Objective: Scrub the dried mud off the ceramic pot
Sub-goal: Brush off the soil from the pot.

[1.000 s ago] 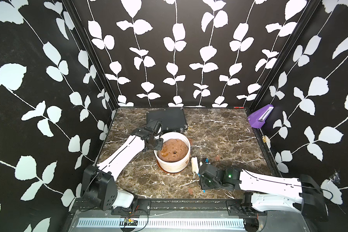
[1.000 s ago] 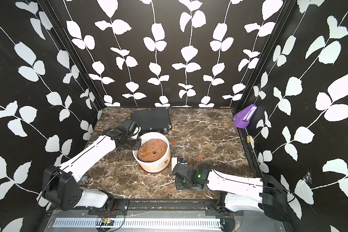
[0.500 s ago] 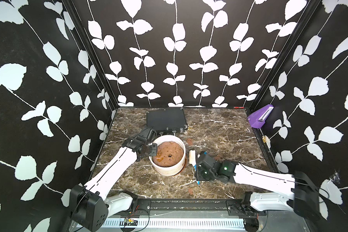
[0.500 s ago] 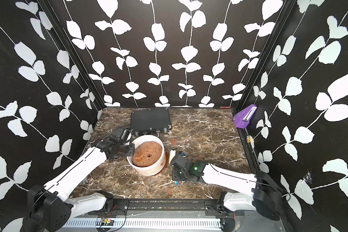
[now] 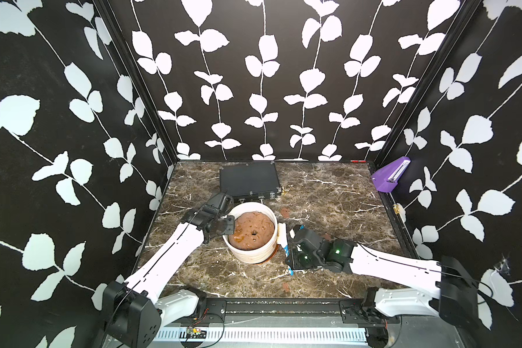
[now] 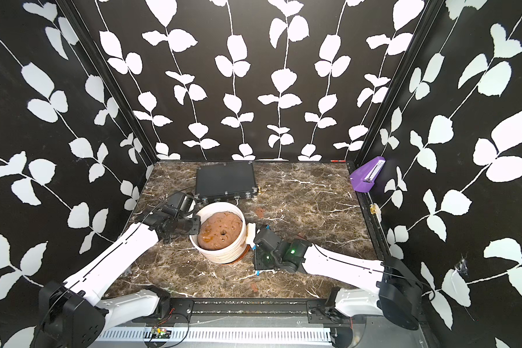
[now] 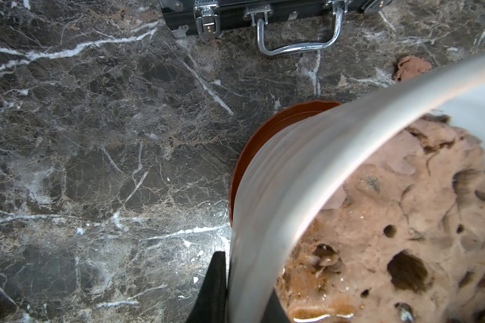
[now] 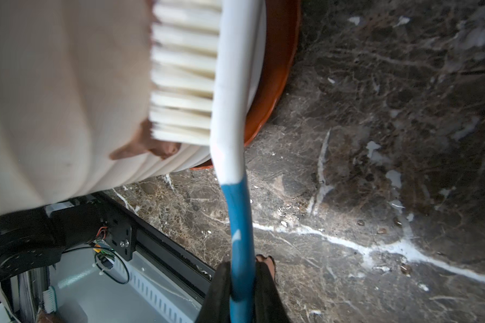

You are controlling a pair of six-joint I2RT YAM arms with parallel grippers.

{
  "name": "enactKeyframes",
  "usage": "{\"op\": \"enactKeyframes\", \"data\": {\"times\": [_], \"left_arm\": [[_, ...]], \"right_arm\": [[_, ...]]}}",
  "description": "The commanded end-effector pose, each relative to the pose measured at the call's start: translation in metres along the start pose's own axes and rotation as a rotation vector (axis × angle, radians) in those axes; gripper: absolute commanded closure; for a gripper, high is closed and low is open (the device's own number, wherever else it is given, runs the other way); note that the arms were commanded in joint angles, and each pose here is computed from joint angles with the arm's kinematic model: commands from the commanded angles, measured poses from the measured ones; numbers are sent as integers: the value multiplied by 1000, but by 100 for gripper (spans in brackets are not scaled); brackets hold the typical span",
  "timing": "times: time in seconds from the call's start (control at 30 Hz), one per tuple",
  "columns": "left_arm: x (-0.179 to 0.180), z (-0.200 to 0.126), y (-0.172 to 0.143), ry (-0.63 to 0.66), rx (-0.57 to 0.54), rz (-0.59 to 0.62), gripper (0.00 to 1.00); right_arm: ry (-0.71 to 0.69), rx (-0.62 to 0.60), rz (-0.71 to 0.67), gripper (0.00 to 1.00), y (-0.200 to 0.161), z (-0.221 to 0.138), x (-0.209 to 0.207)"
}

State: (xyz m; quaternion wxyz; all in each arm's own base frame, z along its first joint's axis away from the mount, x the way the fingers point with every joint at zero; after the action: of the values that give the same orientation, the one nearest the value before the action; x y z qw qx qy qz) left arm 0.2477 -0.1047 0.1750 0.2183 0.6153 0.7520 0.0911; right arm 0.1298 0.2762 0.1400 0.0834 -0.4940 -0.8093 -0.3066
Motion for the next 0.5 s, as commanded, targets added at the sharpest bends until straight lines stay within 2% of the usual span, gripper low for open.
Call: {"op": "enactKeyframes", "data": {"times": [0.0, 0.27, 0.47], "left_arm": [[-15, -4, -3, -85, 42, 23, 100], [-13, -8, 3, -50, 30, 54, 100], [-17, -7, 9, -48, 33, 67, 100]], "right_arm": [[88, -99, -92, 100, 20, -17, 22], [-5, -93, -59, 100, 10, -33, -1], [-68, -131, -24, 100, -4, -57, -26]]}}
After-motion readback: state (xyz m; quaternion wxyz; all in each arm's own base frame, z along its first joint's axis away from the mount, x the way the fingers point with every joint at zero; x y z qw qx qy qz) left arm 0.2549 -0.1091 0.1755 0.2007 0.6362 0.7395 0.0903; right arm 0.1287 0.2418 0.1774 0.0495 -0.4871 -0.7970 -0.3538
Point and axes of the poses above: each gripper's point midway between its finger pads, its own z axis out along the fingers, its own x axis along the line the jaws close on, y = z × x, the point moved 3 cm from there along -z, back along the fingers, and after that the axes turned 15 degrees about -z, right-handed, at the moved point
